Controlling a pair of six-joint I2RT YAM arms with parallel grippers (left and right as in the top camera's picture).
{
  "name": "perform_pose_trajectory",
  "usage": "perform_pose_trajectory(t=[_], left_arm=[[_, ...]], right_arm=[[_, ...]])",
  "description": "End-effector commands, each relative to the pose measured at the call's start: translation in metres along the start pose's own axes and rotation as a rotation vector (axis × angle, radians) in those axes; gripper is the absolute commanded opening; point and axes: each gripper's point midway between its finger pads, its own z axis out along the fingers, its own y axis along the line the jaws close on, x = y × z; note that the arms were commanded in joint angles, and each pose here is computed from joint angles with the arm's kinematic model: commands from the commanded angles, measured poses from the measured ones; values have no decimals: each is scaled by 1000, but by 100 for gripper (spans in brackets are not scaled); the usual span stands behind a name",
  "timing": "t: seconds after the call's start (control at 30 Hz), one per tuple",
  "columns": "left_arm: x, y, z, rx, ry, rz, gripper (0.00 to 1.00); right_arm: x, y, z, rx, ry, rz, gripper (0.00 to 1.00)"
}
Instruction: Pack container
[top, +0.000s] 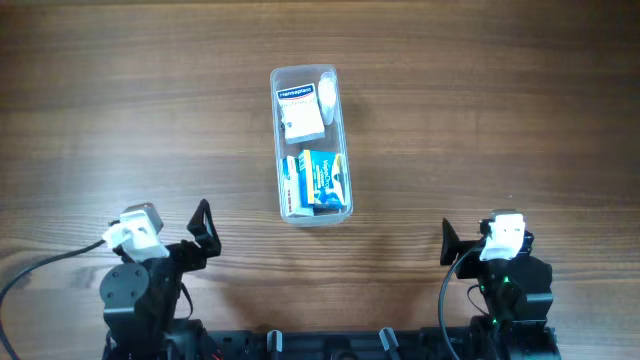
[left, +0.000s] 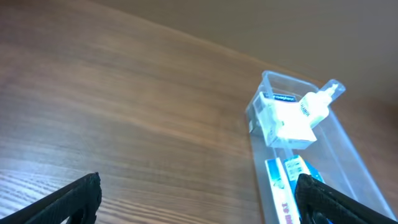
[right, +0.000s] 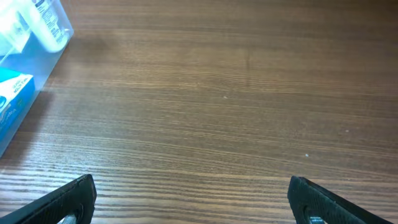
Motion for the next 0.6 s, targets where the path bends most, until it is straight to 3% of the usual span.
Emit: perform_pose_trajectory(t=[0.0,0.57], left_arm=[[10,12,3,-39,-19,-6,100],[31,10,29,26,-95,9,100]], right_arm=[[0,-4,0,21,-5,-10,100],[0,-4,0,21,-5,-10,100]])
